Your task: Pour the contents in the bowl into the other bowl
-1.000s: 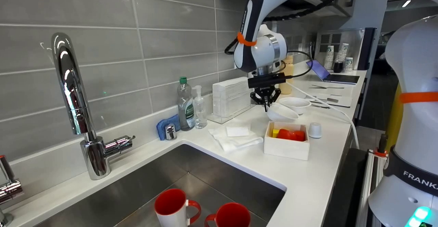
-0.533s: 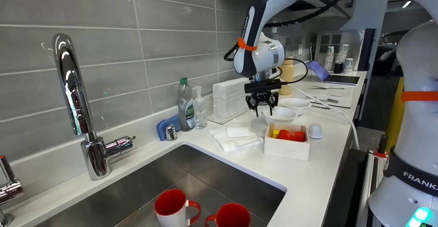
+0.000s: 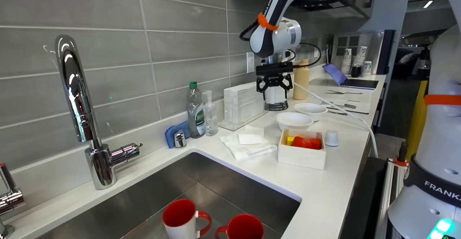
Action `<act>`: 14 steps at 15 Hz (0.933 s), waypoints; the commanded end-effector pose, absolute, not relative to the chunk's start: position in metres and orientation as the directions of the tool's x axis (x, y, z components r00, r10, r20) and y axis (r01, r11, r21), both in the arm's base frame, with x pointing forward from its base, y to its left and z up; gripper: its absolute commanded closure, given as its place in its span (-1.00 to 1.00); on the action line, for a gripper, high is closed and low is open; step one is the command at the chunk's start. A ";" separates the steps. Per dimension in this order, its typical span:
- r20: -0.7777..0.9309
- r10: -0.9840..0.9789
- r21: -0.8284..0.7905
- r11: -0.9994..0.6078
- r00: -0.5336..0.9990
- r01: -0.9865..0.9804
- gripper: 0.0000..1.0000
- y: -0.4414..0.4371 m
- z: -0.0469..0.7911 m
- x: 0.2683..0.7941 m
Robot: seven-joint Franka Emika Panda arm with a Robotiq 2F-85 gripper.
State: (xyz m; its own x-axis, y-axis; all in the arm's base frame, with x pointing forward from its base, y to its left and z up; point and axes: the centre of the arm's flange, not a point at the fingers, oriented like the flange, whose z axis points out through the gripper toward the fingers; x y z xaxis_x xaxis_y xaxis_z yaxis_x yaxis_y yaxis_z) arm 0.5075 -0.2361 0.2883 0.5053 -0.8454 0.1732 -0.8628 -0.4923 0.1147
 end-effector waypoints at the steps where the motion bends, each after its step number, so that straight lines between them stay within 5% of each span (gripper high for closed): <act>1: 0.188 -0.855 0.186 -0.453 0.484 -0.872 -1.00 -0.266 0.295 0.505; 14: 0.209 -0.898 0.265 -0.328 0.386 -0.907 -1.00 -0.346 0.201 0.466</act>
State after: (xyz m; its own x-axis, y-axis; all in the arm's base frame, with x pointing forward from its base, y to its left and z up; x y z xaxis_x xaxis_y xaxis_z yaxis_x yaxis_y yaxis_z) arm 0.4601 -0.3329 0.2106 0.3985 -0.8967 0.1925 -0.9052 -0.3509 0.2397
